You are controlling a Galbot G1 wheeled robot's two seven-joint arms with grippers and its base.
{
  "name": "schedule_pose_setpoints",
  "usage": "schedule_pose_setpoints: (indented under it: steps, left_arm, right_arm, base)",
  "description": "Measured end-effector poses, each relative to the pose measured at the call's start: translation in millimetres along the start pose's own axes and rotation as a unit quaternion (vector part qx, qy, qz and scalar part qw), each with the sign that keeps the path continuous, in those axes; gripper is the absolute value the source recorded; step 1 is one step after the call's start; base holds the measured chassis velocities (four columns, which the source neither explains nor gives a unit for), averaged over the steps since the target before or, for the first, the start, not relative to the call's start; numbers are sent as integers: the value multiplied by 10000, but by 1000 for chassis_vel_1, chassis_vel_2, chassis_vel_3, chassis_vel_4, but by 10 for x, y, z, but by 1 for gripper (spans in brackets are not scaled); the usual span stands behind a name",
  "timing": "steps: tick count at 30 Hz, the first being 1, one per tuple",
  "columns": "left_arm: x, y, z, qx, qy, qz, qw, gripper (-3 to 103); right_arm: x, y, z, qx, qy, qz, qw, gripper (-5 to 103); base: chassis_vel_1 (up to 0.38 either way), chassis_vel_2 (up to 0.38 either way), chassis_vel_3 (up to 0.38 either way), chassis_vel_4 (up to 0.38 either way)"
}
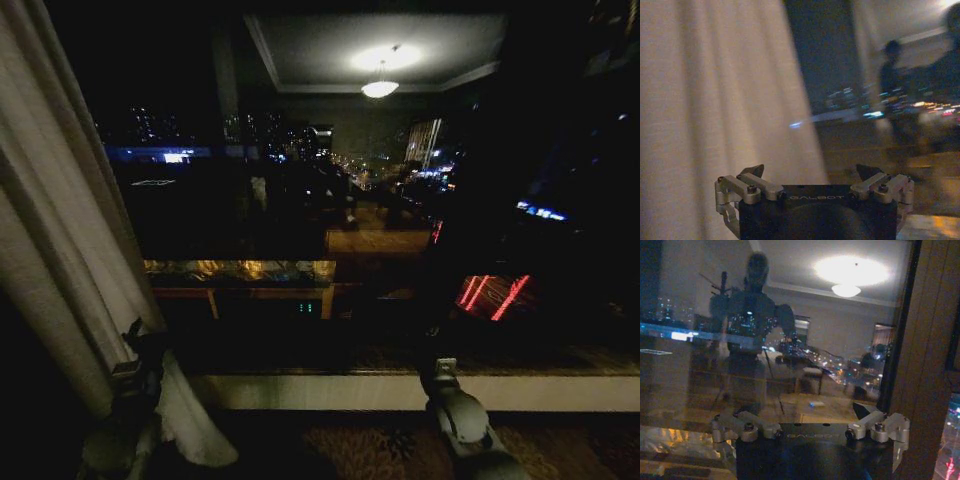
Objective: Open the curtains by pulling them apart, changing their state from closed to fully open.
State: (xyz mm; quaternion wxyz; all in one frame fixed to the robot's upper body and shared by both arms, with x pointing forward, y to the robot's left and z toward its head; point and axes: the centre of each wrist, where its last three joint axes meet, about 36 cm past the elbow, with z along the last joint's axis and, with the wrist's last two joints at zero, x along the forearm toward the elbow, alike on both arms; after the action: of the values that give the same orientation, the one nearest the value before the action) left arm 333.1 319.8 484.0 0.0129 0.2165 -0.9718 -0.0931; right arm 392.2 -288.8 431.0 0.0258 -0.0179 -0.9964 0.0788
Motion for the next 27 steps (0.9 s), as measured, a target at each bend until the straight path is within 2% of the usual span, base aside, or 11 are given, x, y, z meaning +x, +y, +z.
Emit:
schedule_pose_setpoints:
  steps: [2, 3, 4, 5, 6, 8, 9, 11, 12, 16, 27]
  left_arm:
    - [82, -3, -40, 72, 69, -232, 9997, 100]
    - [157, -7, -67, 216, 102, -166, 9996, 100]
    - [227, -13, -94, 419, 134, 93, 9990, 100]
    - [227, -13, -94, 419, 134, 93, 9990, 100]
    - [265, -17, -113, 568, 147, 325, 9977, 100]
    - [307, -43, -144, 943, 149, 1062, 9897, 100]
    - [307, -43, -144, 943, 149, 1062, 9897, 100]
    - [274, -78, -120, 1092, 125, 1517, 9823, 100]
    - [242, -100, -91, 1110, 136, 1669, 9796, 100]
    - [161, -106, 12, 1043, 218, 1848, 9770, 100]
    - [175, -55, 70, 987, 217, 1892, 9767, 100]
  right_arm:
    - [-9, 0, 14, -4, 19, -43, 10000, 100]
    - [-14, 5, 19, -15, 26, -66, 10000, 100]
    - [-20, 7, 22, -19, 30, -75, 10000, 100]
    - [-20, 7, 22, -19, 30, -75, 10000, 100]
    - [-23, 9, 22, -24, 29, -82, 10000, 100]
    - [-34, 13, 14, -51, 16, -91, 9999, 100]
    - [-34, 13, 14, -51, 16, -91, 9999, 100]
    - [-33, 17, -6, -84, 20, -104, 9999, 100]
    - [-25, 21, -38, -103, 33, -119, 9999, 100]
    - [13, 23, -129, -146, 110, -154, 9997, 100]
    - [36, 59, -183, -220, 135, -136, 9996, 100]
  base:
    - [0, 0, 0, 0]
    - [0, 0, 0, 0]
    - [0, 0, 0, 0]
    - [0, 0, 0, 0]
    - [0, 0, 0, 0]
    - [0, 0, 0, 0]
    - [0, 0, 0, 0]
    - [0, 0, 0, 0]
    - [0, 0, 0, 0]
    - [0, 0, 0, 0]
    - [-10, -13, 12, 10]
